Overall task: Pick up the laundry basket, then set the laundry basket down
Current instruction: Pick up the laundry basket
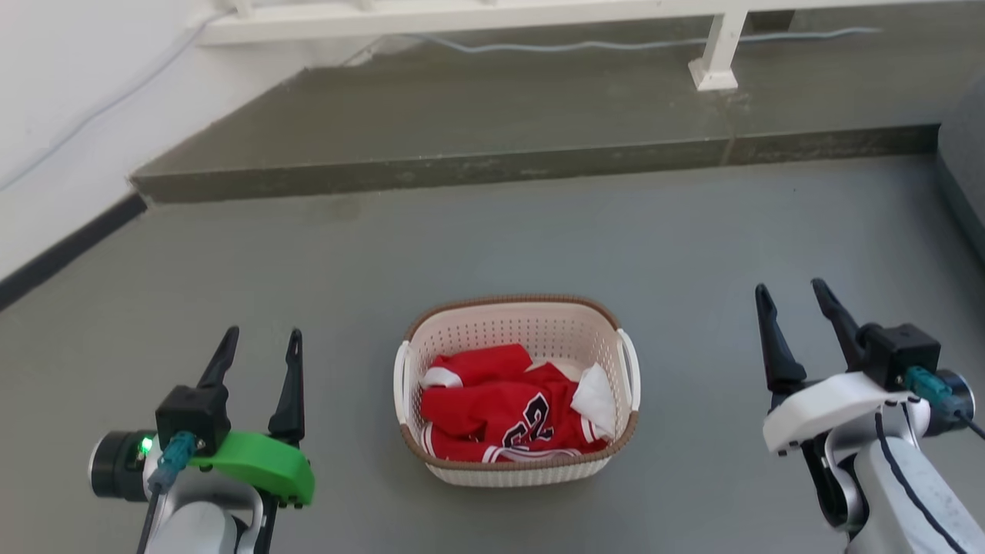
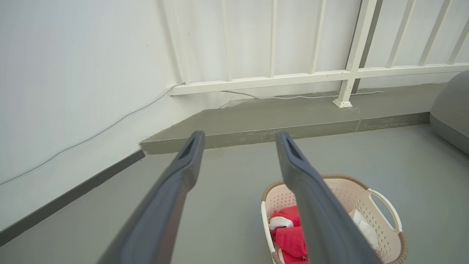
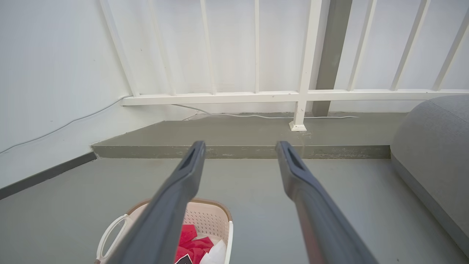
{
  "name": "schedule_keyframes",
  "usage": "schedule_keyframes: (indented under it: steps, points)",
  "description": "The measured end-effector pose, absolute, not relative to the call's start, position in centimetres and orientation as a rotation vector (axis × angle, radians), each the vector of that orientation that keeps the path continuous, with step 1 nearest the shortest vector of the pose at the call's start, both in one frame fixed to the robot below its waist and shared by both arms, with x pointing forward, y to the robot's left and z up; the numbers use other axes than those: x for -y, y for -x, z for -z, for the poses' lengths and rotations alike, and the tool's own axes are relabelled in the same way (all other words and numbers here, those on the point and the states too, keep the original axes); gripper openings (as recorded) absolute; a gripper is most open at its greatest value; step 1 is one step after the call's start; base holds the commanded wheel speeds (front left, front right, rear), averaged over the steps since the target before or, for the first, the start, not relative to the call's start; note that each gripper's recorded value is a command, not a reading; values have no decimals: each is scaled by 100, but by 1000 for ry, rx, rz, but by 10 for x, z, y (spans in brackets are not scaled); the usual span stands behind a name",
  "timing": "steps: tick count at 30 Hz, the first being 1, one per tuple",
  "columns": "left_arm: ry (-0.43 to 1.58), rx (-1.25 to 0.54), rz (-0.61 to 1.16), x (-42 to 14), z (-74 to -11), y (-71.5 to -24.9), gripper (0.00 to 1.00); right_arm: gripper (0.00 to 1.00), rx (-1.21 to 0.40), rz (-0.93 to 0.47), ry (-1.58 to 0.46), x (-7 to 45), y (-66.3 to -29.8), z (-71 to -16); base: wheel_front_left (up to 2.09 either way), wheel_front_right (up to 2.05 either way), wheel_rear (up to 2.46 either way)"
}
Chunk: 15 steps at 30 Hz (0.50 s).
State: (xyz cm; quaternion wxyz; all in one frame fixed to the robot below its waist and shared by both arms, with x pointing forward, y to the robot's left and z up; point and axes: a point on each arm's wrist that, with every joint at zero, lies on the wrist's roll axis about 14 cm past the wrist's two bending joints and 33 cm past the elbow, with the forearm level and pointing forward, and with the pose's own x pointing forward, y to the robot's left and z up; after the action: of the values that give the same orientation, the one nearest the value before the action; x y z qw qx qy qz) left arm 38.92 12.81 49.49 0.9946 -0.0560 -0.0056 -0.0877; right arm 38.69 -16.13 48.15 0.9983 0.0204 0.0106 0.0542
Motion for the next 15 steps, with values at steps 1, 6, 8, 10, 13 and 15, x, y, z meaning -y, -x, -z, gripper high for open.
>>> schedule_keyframes:
  steps: [1, 6, 8, 10, 13, 15]
  points:
    - [114, 12, 176, -128, -495, -392, 100, 100, -20, -109, -41, 161, -390, -482, 0, 0, 0]
    - [125, 8, 177, -125, -492, -404, 100, 100, -26, -108, -43, 161, -402, -478, 0, 0, 0]
    - [131, 9, 177, -124, -492, -411, 100, 100, -30, -108, -42, 161, -408, -476, 0, 0, 0]
    - [134, 11, 175, -125, -492, -418, 100, 100, -33, -116, -44, 160, -415, -474, 0, 0, 0]
    - [138, 15, 174, -124, -491, -429, 100, 100, -36, -116, -45, 160, -426, -471, 0, 0, 0]
    - [143, 13, 175, -123, -489, -436, 100, 100, -40, -116, -45, 160, -432, -468, 0, 0, 0]
